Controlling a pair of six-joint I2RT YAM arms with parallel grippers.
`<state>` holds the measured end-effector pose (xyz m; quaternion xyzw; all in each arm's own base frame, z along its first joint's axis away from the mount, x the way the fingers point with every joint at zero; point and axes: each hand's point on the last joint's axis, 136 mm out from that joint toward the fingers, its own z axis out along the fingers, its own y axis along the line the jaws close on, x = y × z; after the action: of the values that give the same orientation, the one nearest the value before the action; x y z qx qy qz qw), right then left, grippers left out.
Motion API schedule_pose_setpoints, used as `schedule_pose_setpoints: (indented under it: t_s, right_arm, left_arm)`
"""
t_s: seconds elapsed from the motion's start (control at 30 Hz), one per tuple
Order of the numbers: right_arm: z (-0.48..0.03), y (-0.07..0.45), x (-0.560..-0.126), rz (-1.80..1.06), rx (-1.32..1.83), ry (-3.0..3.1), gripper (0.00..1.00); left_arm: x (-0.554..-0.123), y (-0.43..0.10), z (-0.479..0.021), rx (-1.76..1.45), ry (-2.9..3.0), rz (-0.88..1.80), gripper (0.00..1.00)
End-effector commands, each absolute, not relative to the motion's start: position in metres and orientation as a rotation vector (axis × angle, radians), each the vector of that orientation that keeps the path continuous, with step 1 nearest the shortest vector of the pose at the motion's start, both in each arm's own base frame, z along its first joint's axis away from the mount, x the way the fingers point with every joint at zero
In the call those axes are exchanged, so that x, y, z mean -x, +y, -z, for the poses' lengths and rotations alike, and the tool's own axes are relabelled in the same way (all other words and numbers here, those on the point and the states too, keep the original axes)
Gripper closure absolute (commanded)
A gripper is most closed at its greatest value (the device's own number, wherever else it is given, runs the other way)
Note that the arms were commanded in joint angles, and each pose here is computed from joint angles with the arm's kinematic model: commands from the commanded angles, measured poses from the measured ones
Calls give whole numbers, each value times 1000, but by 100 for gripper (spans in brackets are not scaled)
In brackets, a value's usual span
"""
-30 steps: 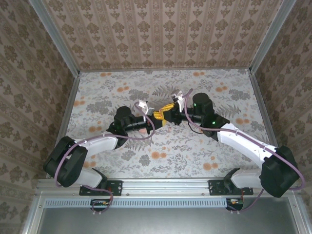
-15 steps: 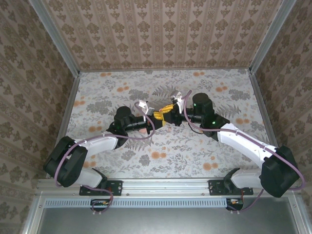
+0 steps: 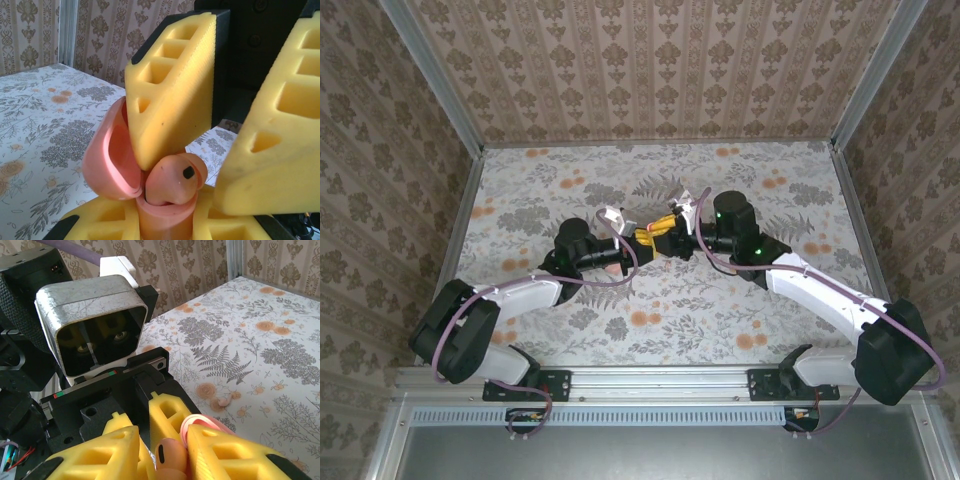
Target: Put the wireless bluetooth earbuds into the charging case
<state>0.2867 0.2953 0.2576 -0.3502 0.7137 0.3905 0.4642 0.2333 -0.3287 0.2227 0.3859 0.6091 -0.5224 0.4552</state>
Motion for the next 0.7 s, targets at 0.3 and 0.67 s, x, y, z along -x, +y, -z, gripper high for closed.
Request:
schedule_pose_setpoints:
  t_s: [0.3, 0.67]
  right_arm:
    - [-270, 285, -287, -901, 821, 1761, 62]
    - [-283, 280, -285, -923, 770, 1751, 50]
  left_arm:
    - [-230, -333, -249, -988, 1381, 1289, 81]
    - [-231, -330, -242, -993, 1399, 1248, 81]
